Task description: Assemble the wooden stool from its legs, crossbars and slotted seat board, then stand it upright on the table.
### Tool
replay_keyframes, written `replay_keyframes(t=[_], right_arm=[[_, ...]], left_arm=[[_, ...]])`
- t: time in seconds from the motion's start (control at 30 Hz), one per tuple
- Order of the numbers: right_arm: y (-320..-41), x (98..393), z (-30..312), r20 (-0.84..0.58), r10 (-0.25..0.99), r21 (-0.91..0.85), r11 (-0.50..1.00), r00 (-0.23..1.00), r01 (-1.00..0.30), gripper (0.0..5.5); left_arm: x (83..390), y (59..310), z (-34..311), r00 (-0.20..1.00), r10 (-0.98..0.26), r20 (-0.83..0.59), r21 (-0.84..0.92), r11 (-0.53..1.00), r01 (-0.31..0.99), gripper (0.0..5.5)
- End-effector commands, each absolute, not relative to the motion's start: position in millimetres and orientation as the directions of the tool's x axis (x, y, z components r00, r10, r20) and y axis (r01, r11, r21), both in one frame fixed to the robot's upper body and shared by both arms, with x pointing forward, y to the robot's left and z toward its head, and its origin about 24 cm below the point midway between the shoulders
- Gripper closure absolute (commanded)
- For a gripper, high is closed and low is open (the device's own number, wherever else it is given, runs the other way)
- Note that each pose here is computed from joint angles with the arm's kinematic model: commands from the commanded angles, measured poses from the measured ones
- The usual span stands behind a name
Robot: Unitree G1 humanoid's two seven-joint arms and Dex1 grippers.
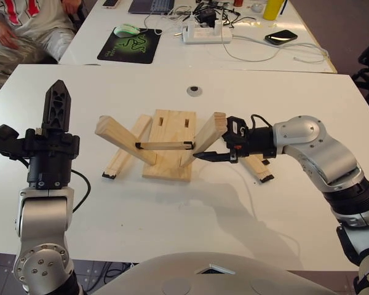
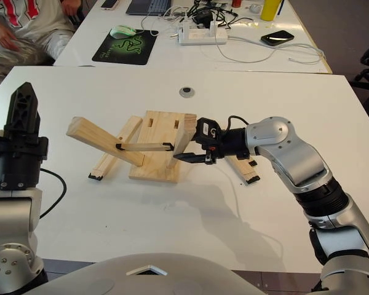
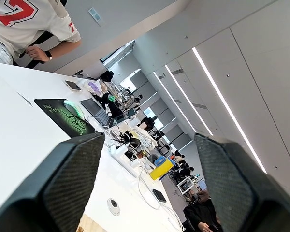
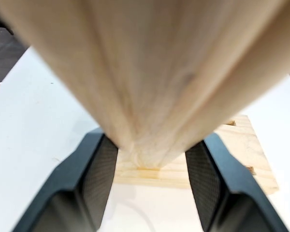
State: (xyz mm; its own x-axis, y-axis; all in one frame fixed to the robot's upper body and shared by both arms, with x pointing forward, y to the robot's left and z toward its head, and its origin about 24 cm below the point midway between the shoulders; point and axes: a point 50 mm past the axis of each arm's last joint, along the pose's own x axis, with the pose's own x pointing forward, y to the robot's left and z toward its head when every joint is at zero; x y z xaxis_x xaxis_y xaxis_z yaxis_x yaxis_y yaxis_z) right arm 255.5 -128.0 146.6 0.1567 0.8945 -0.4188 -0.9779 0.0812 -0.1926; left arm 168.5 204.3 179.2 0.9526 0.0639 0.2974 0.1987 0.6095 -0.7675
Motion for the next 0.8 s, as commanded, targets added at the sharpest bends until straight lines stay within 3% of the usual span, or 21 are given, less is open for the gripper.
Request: replay_keyframes(t=[0.03,0.4,0.57,0.8], right_arm=[[-151,259,109,-0.637,0.737,-0.17,0.155,0.229,-0.973,3.45],[-162,275,90,-0.649,0.698,-0.223,0.208,0.305,-0.952,3.45],[-161,273,86,-0.582,0.772,-0.168,0.193,0.255,-0.967,3.45],[-171,278,73,-0.637,0.717,-0.197,0.204,0.283,-0.959,3.45]], left_arm=[[170,203,179,0.949,0.066,0.308,-0.763,0.613,0.205,2.05],[179,201,180,0.939,0.06,0.339,-0.762,0.603,0.236,2.05],[185,202,182,0.933,0.049,0.358,-0.766,0.587,0.263,2.05],[191,203,195,0.917,-0.003,0.398,-0.721,0.618,0.315,2.05]])
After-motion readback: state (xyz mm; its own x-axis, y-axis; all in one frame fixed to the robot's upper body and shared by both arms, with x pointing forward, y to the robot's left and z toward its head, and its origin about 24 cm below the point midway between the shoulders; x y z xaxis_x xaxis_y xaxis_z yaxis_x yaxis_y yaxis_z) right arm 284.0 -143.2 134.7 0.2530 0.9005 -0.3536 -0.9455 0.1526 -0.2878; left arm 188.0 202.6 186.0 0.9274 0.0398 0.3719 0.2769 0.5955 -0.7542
